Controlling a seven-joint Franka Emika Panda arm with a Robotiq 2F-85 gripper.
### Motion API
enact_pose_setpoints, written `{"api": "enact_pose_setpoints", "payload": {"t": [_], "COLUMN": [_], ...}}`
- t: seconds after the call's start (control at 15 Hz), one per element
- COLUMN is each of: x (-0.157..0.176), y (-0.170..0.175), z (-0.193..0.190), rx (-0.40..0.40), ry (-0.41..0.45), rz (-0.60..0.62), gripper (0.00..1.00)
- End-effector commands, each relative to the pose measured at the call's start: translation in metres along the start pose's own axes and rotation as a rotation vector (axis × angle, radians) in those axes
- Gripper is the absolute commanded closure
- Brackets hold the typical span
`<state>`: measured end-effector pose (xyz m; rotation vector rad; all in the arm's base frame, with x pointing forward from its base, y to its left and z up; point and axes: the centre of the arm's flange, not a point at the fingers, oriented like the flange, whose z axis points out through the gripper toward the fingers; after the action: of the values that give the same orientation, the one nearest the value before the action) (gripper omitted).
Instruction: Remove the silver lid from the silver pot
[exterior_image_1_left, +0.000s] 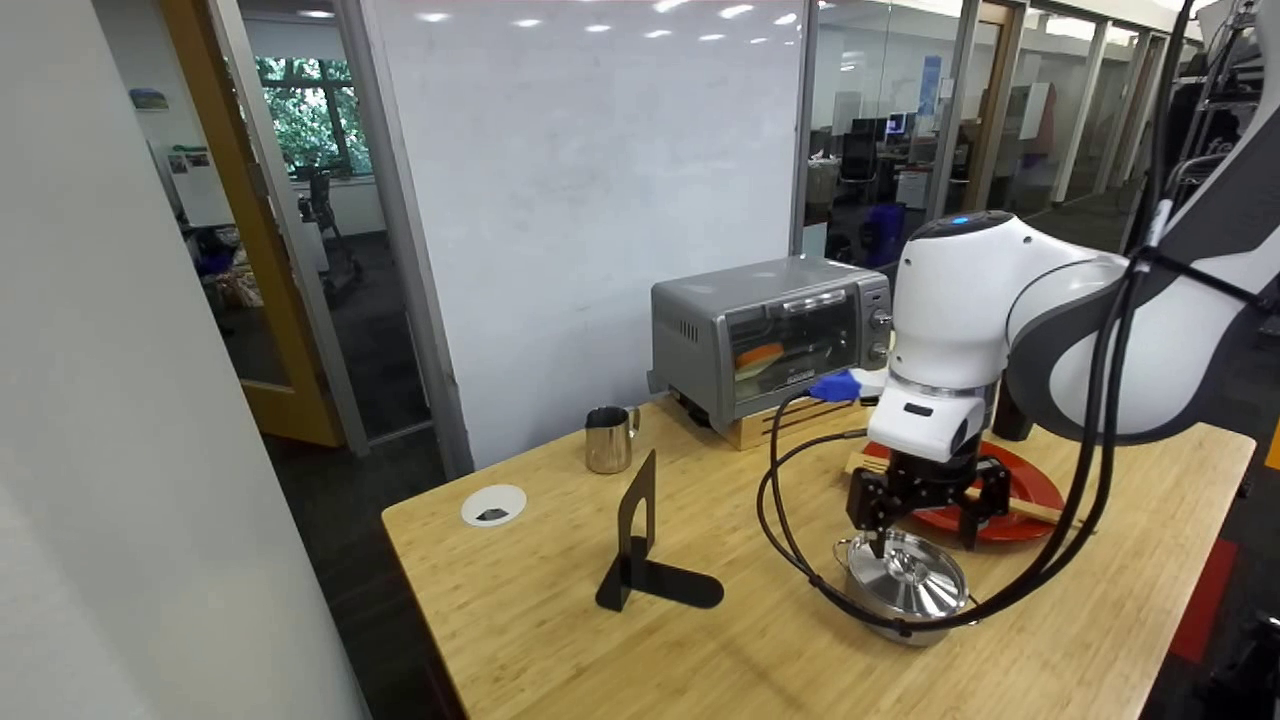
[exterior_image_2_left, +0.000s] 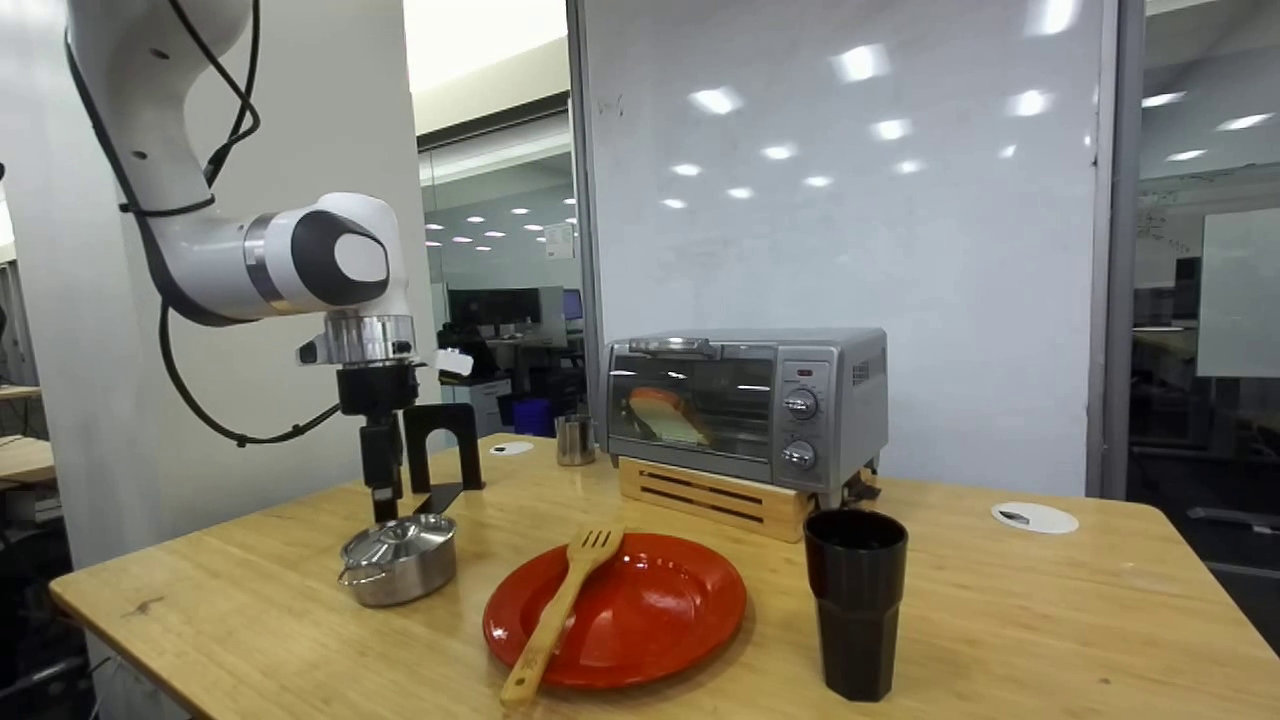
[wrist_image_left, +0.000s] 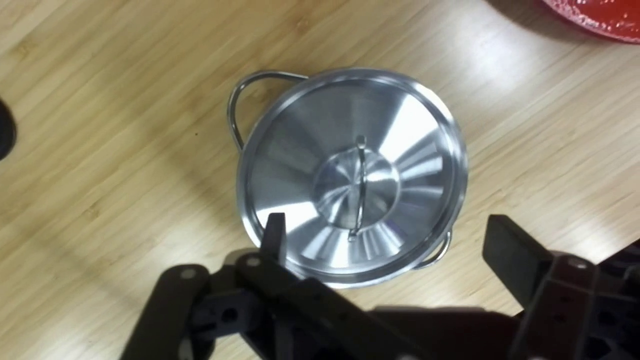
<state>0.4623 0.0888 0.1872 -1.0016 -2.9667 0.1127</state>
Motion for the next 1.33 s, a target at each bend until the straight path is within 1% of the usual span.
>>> {"api": "enact_pose_setpoints", "payload": {"t": [0.0,0.53,0.93,1.27], "x": [-0.006,-0.003,0.003,0.000], "y": [-0.013,-0.013,-0.011,-0.008], "z": [0.001,0.009,0.014,0.020], "rx": [0.000,0.000,0.001,0.000], "ry": [-0.005,-0.003,-0.005,-0.019], "rz": [-0.022,-0.026,-0.042,-0.068], "gripper": [0.00,0.00,0.00,0.00]}}
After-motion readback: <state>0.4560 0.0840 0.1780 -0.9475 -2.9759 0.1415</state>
